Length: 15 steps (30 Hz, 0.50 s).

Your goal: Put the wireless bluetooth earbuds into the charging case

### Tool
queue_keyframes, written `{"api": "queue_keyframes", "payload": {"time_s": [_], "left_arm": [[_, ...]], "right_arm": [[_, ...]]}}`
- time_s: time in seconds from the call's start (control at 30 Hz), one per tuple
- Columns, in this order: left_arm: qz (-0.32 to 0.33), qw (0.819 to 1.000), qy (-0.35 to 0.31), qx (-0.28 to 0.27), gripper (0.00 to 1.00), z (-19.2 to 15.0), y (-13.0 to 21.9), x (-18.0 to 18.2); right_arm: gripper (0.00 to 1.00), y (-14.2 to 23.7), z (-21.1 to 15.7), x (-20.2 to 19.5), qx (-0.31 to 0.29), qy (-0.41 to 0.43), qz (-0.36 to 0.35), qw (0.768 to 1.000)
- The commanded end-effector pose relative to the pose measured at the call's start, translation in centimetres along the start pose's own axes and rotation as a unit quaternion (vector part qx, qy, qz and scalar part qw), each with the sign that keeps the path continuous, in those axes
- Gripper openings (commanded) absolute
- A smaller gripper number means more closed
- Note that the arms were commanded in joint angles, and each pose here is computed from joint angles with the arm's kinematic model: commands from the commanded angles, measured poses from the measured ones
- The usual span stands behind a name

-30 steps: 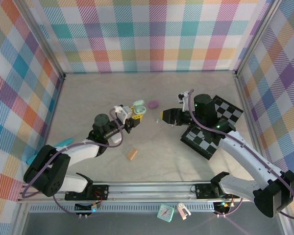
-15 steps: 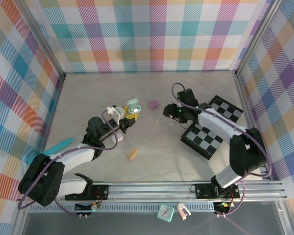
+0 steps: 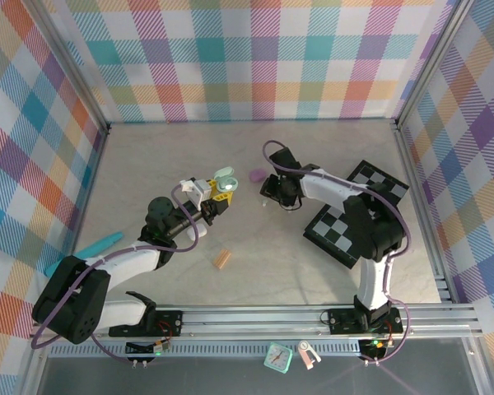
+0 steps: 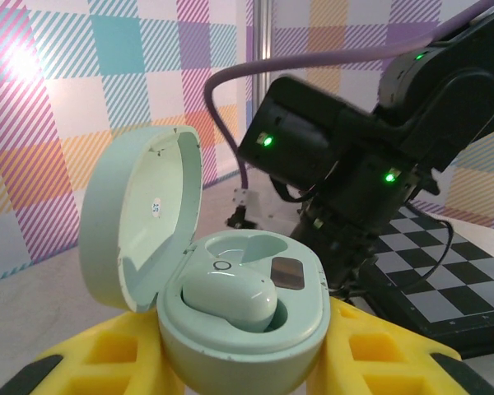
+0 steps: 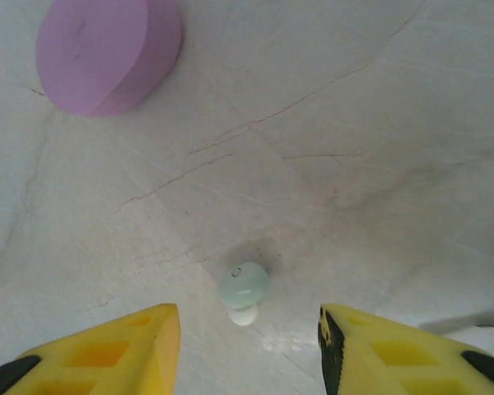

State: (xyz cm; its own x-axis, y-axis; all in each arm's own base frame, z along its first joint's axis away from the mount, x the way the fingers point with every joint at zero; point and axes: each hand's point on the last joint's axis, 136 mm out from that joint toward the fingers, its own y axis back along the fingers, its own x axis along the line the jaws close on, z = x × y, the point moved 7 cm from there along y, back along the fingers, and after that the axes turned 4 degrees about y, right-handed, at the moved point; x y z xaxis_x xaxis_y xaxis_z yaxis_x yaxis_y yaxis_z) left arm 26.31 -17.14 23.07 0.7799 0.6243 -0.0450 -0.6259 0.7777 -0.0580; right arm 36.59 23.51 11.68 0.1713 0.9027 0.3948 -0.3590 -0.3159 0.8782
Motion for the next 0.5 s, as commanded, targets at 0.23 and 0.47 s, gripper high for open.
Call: {"api": "queue_keyframes", "payload": {"time_s": [0.23, 0.47], "left_arm": [[-0.014, 1.000, -0.010, -0.020, 0.27, 0.7, 0.1, -0.2], [-0.014, 1.000, -0.009, -0.020, 0.27, 0.7, 0.2, -0.2]], "right_arm": [[0.36, -2.4, -0.3, 0.5, 0.022, -0.022, -0.029, 0.999], [0.32, -3.2, -0.4, 0.7, 0.036, -0.018, -0.030, 0.999]]}}
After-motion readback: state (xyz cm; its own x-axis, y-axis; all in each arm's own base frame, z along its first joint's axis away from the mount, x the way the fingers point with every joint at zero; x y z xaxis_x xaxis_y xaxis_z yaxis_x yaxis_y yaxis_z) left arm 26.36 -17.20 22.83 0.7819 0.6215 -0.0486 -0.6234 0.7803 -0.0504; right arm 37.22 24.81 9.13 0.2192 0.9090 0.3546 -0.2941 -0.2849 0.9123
